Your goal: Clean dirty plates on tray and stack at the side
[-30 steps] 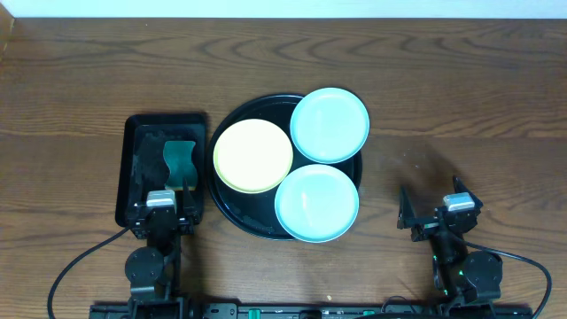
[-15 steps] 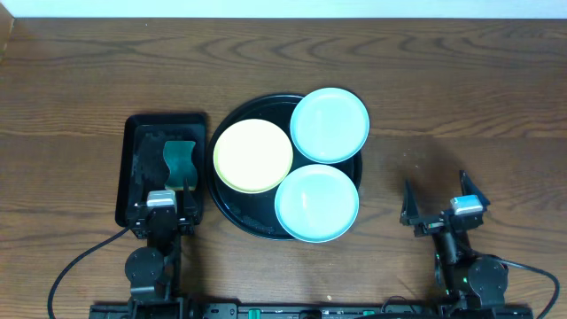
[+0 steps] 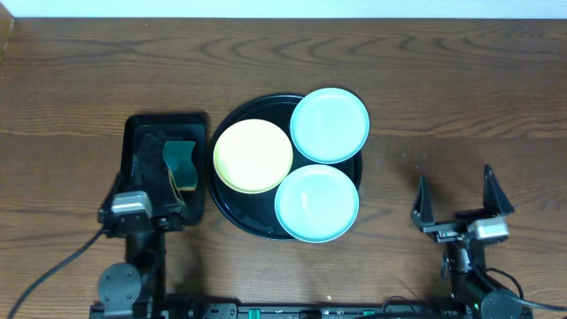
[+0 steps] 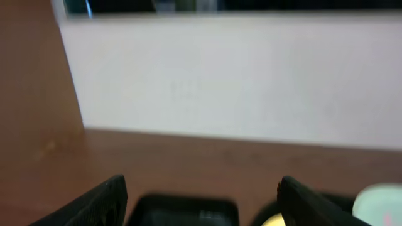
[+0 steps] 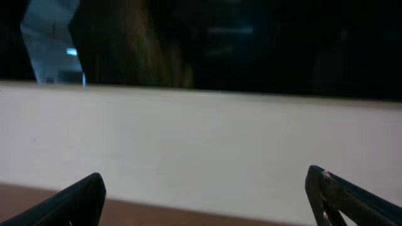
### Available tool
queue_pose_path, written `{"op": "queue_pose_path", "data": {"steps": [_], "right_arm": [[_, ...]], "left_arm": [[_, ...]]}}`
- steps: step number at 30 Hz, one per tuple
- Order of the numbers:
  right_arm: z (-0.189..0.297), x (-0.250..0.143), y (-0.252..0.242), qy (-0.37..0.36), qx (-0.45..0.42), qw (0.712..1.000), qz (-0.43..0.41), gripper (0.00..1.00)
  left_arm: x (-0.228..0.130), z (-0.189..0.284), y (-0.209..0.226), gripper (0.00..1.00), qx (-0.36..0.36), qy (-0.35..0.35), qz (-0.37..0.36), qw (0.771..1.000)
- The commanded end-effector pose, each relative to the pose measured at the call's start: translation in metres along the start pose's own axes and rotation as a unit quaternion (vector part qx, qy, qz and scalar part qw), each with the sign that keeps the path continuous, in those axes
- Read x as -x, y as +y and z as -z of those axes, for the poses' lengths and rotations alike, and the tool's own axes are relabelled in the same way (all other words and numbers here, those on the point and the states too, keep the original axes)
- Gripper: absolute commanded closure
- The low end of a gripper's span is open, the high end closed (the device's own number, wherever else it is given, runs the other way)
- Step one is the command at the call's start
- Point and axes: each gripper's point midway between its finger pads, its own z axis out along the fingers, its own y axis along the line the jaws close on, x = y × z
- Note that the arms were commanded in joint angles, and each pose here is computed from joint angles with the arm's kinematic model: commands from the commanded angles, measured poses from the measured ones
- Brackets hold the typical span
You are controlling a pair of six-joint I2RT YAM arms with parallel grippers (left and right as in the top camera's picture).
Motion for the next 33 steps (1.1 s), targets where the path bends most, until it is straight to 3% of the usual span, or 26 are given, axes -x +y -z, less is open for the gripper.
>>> {"op": "queue_pose_path", "data": {"steps": [1, 7, 17, 25, 33], "right_arm": [[0.000, 0.017, -0.001, -0.028, -0.004, 1.000, -0.009, 0.01], [-0.003, 0.045, -0.002, -0.053, 0.000, 0.997, -0.047, 0.01], [-0.037, 0.075, 0.016, -0.010, 0.063, 0.994, -0.091, 0.01], [-0.110, 0.064, 0.048, 0.163, 0.161, 0.965, -0.127, 0.01], [-0.174, 0.014, 0.068, 0.379, 0.208, 0.883, -0.183, 0.01]], "left_arm": [[0.040, -0.004, -0.008, 0.23, -0.021, -0.008, 0.008, 1.000], [0.070, -0.030, -0.031, 0.23, -0.081, 0.047, 0.009, 0.996], [0.082, -0.086, -0.037, 0.23, -0.085, 0.250, -0.002, 0.965], [0.082, -0.111, -0.038, 0.23, -0.082, 0.371, -0.004, 0.925], [0.066, -0.094, -0.050, 0.23, -0.115, 0.438, 0.016, 0.891]]}}
